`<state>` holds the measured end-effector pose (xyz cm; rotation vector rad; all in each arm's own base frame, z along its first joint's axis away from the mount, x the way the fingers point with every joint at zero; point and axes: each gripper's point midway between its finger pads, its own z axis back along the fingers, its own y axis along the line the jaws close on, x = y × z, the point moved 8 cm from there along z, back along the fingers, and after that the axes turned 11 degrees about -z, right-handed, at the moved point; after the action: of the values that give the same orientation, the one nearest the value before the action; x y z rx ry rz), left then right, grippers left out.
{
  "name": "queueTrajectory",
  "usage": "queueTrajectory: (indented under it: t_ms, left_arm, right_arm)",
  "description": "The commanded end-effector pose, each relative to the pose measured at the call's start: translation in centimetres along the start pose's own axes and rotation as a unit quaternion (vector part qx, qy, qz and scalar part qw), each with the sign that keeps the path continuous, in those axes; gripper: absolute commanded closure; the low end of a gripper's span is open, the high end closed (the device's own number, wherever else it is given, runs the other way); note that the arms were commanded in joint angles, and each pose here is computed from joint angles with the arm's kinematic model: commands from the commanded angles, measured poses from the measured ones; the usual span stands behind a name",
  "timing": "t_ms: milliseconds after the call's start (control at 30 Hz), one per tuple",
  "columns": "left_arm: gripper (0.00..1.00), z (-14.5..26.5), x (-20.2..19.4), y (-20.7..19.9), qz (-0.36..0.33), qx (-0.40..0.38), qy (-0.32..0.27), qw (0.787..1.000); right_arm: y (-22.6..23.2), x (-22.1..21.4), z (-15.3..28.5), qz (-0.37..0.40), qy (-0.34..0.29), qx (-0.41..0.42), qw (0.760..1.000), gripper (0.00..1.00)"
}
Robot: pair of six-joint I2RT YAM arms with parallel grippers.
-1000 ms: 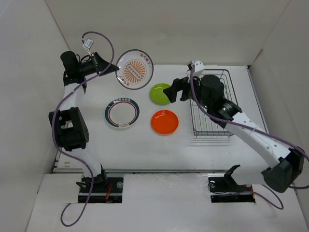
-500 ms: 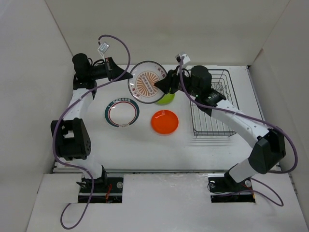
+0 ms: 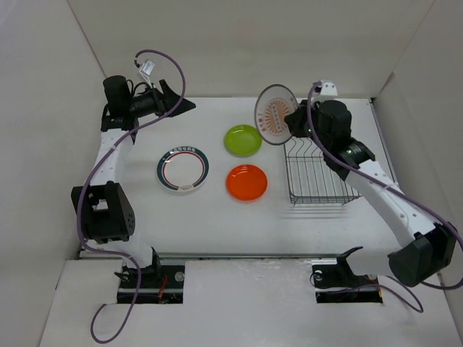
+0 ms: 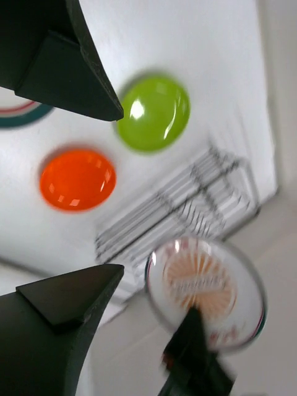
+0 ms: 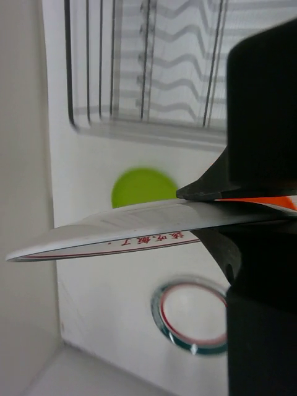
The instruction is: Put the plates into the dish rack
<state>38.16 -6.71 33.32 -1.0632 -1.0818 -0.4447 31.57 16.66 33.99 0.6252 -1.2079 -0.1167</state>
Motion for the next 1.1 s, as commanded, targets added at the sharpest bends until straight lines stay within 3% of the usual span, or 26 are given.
queueTrajectory:
  t_ms: [0, 100, 233, 400, 1067]
  left_arm:
    - [0.00, 0.6, 0.8, 1.9, -0.076, 0.198, 0.033, 0.977]
    - [0.00, 0.9, 0.8, 3.5, -0.077, 0.275, 0.041, 0.957]
    - [0.00, 1.9, 1.2, 4.9, -0.075, 0.382, 0.048, 0.920]
    - [0.00, 2.7, 1.6, 4.9, -0.083, 0.417, 0.047, 0.904]
    - [0.00, 3.1, 1.9, 4.6, -0.087, 0.431, 0.048, 0.897]
  right_arm:
    - [-3.5, 3.0, 2.5, 0.042, -0.056, -0.166, 0.984, 1.00]
    - [-6.1, 3.1, 2.4, 0.054, -0.054, -0.240, 0.968, 1.00]
    - [-7.8, 3.7, 1.9, 0.070, -0.053, -0.275, 0.957, 1.00]
    - [-9.4, 4.4, 0.7, 0.088, -0.046, -0.297, 0.950, 1.00]
    - [-12.1, 2.8, -3.6, 0.085, 0.005, -0.275, 0.958, 1.00]
